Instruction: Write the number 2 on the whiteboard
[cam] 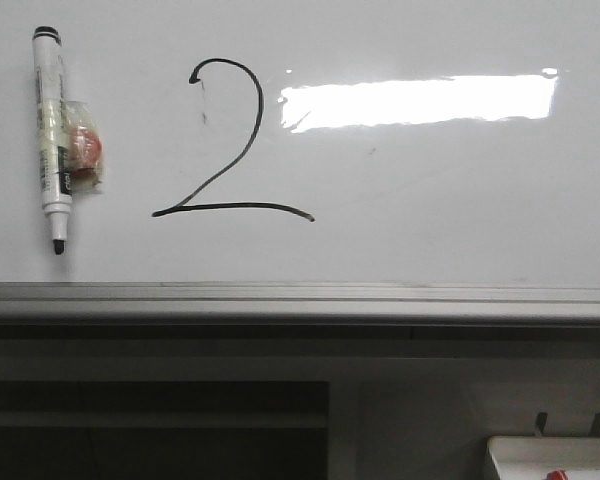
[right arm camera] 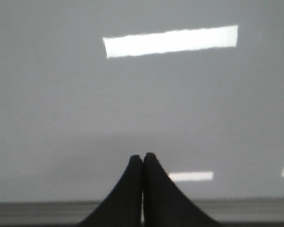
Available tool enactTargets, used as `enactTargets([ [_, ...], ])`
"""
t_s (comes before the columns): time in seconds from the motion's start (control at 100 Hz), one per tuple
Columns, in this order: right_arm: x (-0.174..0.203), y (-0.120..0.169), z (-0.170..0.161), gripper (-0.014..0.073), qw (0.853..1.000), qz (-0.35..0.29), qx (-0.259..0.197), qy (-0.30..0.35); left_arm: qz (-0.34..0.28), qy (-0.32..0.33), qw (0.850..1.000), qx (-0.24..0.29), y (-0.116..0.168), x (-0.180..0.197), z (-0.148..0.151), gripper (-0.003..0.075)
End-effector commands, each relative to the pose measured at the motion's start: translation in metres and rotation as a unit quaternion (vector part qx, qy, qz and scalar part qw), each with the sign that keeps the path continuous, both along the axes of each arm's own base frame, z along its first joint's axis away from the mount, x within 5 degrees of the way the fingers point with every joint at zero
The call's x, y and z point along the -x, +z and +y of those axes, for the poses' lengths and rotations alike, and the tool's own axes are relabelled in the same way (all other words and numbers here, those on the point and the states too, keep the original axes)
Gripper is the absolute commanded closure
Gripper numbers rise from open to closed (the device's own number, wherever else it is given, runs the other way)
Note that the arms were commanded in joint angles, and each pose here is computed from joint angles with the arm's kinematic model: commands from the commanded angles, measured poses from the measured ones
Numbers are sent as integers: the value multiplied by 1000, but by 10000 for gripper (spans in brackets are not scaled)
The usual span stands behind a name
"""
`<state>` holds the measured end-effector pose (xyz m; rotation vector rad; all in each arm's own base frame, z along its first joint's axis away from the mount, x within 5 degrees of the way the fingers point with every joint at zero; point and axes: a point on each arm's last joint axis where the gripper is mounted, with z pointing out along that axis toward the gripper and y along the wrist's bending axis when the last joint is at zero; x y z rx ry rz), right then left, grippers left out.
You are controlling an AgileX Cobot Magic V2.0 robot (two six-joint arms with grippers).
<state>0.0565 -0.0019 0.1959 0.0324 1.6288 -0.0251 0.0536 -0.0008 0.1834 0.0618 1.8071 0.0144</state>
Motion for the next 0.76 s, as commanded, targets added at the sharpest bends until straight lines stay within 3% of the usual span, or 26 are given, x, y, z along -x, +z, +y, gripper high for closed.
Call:
enactTargets([
  [0.0, 1, -13, -1, 666, 999, 31, -2, -8, -43, 1, 999, 6, 4, 0, 0, 741],
  [0.07, 3, -23, -1, 666, 996, 87, -5, -10, -45, 1, 999, 6, 4, 0, 0, 741],
  [0.75, 3, -22, -1, 666, 996, 85, -6, -10, -45, 1, 999, 6, 4, 0, 0, 741],
])
